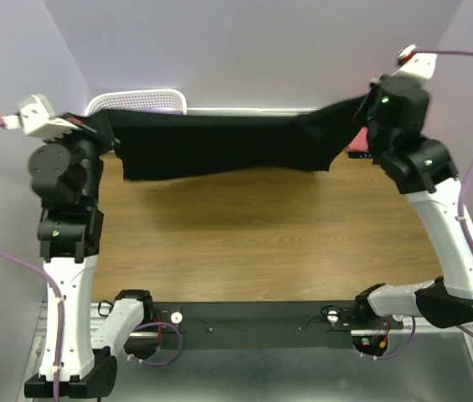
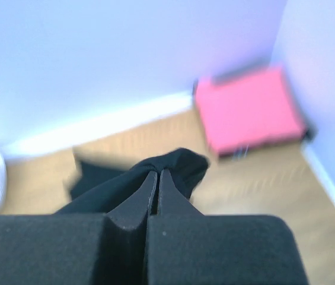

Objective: Fold and stack the t-shirts
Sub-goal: Flatten the tshirt out

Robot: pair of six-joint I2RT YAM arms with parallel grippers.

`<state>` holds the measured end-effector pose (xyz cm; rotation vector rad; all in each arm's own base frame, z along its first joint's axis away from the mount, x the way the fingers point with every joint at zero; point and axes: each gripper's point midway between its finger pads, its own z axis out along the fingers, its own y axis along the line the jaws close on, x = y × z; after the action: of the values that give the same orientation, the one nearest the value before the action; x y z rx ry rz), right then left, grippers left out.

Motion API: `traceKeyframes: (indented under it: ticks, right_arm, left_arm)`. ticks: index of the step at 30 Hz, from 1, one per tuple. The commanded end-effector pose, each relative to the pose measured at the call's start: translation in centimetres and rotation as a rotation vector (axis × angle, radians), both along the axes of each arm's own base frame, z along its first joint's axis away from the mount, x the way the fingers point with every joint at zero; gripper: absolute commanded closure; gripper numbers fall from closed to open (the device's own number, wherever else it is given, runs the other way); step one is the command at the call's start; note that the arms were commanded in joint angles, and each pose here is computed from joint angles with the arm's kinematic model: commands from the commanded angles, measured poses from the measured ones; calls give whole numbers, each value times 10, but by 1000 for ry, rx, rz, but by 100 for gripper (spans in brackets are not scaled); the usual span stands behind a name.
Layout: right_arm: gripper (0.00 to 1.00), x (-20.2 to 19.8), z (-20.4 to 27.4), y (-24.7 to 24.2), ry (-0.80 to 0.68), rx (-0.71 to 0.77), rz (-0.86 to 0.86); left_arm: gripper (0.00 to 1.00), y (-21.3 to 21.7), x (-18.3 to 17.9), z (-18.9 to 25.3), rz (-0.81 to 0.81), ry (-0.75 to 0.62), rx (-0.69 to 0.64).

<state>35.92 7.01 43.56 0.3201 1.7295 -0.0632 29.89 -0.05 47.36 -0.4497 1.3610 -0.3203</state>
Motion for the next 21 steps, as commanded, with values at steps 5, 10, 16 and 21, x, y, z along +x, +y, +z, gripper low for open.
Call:
traceKeyframes:
  ticks: [5, 10, 16, 21]
  right_arm:
    - [100, -66, 161, -59, -356, -149, -73]
    - [99, -122, 220, -69, -562, -172, 28]
    - [100, -173, 254, -85, -690, -267, 60]
    - [100, -180, 260, -90, -703, -317, 50]
  left_arm:
    - [100, -22, -91, 136, -115, -347, 165]
    - [100, -39, -143, 166, -195, -496, 218]
    - [100, -46, -179, 182, -223, -579, 276]
    - [100, -46, -164, 172, -231, -534, 276]
